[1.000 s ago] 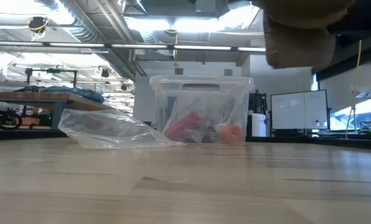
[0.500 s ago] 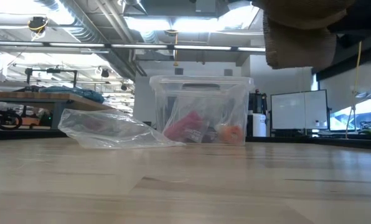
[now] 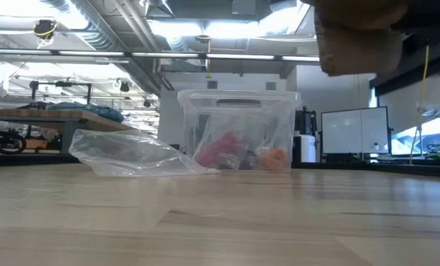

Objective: Roll bandage
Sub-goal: Roll the brown bandage

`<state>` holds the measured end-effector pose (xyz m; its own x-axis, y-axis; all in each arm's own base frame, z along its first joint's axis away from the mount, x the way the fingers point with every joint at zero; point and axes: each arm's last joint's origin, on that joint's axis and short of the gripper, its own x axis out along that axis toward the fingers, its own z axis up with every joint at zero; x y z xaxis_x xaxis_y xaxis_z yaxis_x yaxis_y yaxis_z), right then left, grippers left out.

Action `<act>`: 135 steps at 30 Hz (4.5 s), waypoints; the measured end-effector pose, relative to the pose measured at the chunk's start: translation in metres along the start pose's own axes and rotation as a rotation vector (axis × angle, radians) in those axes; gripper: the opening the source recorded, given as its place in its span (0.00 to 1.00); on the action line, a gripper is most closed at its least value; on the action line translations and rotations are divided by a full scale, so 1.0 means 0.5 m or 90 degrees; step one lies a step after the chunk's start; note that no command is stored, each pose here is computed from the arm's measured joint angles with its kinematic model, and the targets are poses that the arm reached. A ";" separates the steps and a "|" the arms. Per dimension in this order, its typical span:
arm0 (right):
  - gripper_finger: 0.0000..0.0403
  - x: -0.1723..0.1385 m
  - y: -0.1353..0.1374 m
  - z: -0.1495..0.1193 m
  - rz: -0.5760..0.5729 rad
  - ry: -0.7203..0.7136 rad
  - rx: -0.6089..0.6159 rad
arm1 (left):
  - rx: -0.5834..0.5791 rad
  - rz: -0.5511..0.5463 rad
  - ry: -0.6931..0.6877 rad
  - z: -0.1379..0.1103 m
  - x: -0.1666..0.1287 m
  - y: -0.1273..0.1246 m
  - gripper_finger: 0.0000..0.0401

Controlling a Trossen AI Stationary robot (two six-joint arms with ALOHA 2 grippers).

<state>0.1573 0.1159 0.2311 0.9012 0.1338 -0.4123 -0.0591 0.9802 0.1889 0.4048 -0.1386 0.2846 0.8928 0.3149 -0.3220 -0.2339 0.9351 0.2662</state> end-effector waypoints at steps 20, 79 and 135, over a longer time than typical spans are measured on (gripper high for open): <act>0.02 -0.056 0.045 0.138 0.150 -0.072 0.054 | 0.009 -0.003 0.000 -0.001 -0.001 -0.003 0.00; 0.66 -0.136 0.025 0.034 -0.057 0.099 -0.071 | -0.095 -0.138 -0.030 0.035 -0.051 -0.010 0.00; 0.02 -0.086 0.079 0.127 -0.279 -0.118 -0.476 | -0.043 -0.494 -0.087 0.051 -0.083 -0.054 0.00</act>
<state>0.1434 0.1396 0.3127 0.9599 -0.2386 -0.1474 0.1012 0.7850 -0.6112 0.3837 -0.1811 0.3138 0.8484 -0.4506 -0.2778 0.4567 0.8884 -0.0461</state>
